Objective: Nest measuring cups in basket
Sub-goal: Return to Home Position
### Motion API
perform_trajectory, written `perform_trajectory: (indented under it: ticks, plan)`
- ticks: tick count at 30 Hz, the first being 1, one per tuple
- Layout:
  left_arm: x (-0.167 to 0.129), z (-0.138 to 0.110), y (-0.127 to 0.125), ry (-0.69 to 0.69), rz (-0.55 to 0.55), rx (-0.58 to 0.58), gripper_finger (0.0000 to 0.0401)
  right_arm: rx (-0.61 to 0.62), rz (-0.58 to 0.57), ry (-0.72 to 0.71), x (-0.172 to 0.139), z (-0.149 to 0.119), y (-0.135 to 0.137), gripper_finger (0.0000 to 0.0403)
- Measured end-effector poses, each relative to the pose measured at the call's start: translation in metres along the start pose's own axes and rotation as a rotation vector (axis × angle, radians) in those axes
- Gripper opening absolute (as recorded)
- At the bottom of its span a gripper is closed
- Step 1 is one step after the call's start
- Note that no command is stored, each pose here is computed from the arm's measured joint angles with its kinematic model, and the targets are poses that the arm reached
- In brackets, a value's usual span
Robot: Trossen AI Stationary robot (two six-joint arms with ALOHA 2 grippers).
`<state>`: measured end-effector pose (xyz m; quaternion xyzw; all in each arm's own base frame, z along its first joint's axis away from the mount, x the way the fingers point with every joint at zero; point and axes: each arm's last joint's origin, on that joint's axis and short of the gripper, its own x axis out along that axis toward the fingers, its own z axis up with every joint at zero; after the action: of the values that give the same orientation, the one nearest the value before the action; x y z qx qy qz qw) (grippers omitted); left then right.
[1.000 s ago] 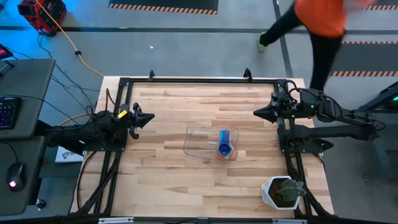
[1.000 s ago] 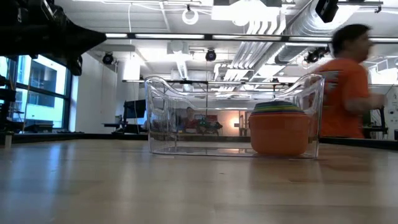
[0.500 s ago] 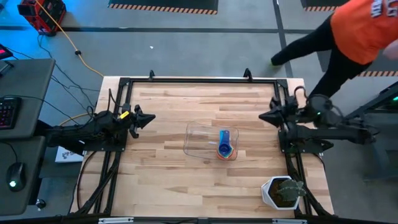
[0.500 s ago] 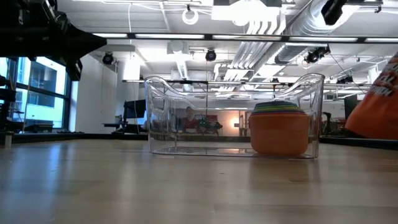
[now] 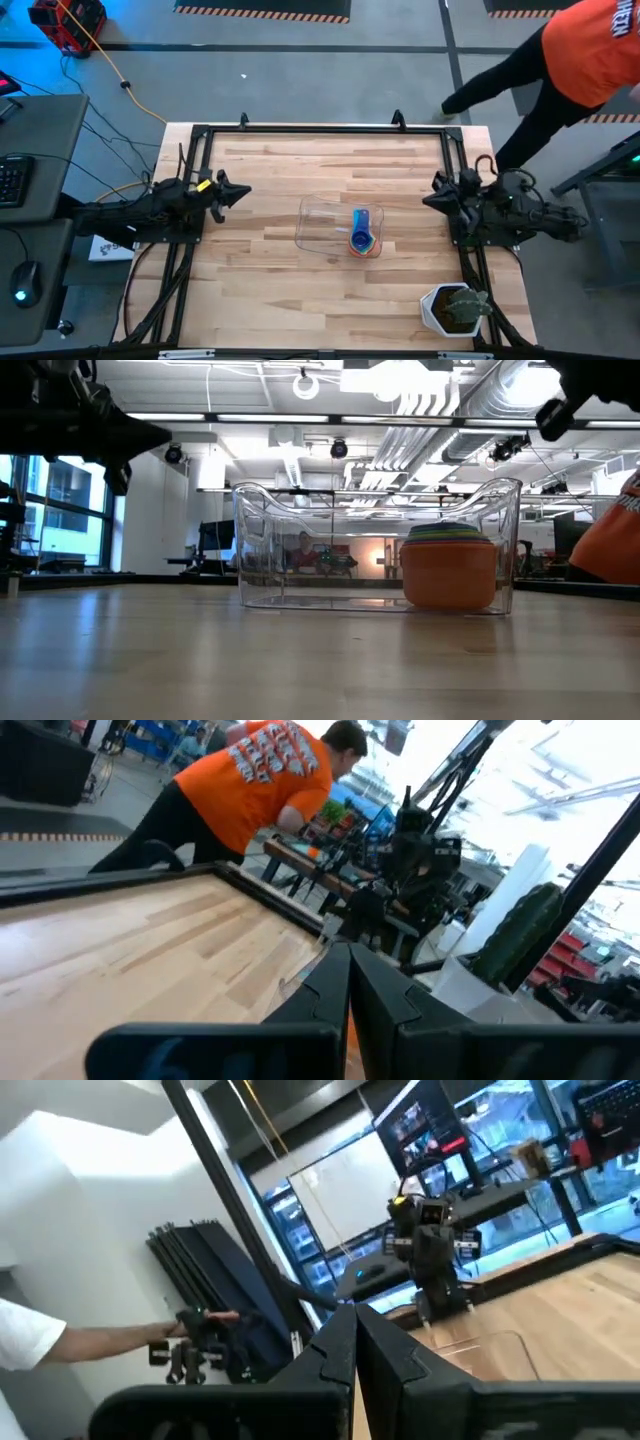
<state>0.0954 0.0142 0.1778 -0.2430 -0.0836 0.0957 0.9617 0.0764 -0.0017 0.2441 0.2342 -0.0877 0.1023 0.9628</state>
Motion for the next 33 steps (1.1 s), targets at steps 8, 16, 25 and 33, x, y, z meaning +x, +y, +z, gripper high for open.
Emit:
perform_trajectory:
  ticks: [8,16,25,33]
  plan:
    - [0.0,-0.007,0.003,0.085,0.019,0.008,0.0003,0.017,-0.001,0.006,0.005,-0.034,-0.016,0.0]
    - [0.0,-0.008,0.003,0.09,0.015,0.008,0.0003,-0.069,-0.06,-0.001,0.006,-0.057,-0.024,0.0]
    - [0.0,-0.008,0.003,0.091,0.012,0.008,0.0003,-0.136,-0.116,0.154,0.005,-0.072,-0.031,0.0]
    - [-0.001,-0.008,0.003,0.094,0.006,0.008,0.0003,-0.178,-0.074,0.167,0.005,-0.072,-0.03,0.0]
